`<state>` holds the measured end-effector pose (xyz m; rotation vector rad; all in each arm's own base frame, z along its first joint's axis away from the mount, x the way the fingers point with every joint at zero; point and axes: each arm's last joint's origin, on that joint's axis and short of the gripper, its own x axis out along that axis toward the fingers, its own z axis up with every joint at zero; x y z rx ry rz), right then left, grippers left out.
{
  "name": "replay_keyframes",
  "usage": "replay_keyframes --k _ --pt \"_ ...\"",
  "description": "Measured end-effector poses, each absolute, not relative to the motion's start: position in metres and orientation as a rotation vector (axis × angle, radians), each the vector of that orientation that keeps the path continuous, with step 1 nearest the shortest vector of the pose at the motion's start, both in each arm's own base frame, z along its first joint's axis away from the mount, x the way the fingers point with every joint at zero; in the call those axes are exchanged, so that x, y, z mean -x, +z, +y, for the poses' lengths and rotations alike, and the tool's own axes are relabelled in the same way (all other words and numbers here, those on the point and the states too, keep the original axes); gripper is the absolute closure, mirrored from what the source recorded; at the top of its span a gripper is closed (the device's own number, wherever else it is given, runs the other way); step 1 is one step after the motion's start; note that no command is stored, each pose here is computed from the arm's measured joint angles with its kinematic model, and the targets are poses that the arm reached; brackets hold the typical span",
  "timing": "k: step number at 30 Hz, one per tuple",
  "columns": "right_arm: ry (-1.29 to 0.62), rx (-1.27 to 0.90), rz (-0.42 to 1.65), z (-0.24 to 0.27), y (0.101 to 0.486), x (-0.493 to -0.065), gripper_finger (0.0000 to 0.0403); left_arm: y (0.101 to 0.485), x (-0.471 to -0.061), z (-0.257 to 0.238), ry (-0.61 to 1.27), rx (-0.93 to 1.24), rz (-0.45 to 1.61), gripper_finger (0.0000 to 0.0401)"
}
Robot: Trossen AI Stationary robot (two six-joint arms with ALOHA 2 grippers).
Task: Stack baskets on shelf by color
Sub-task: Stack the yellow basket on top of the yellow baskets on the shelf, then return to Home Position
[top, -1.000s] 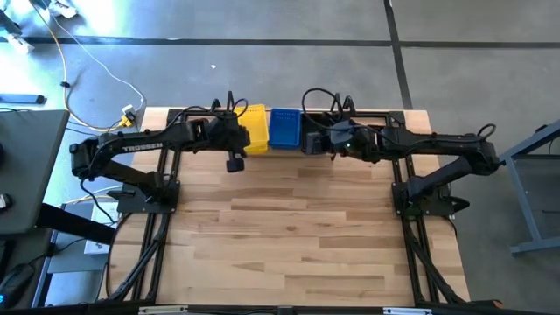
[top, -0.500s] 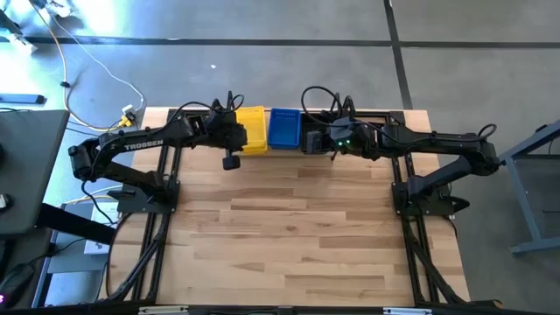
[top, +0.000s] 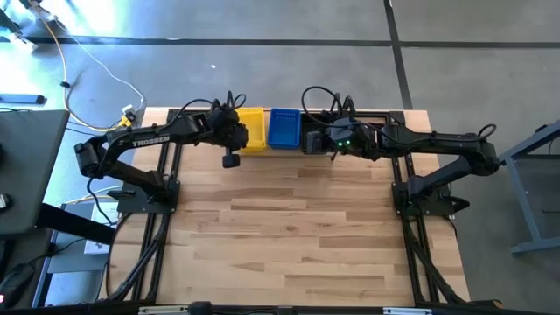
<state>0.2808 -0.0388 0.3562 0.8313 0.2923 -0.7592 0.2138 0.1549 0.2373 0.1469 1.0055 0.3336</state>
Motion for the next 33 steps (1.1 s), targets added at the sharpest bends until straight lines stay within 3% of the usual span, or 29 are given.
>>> replay_keyframes --k 11,24,33 --pt "-0.761 -0.837 0.29 -0.039 0.356 -0.281 0.0298 0.232 -0.213 0.16 0.315 -0.207 1.05 0.0363" --pt "-0.762 -0.838 0.289 -0.039 0.356 -0.281 0.0298 0.242 -0.218 0.157 0.345 -0.164 1.038 0.0283" --pt "-0.761 -0.837 0.289 -0.039 0.356 -0.281 0.0298 0.245 -0.221 0.147 0.281 -0.106 1.052 0.0279"
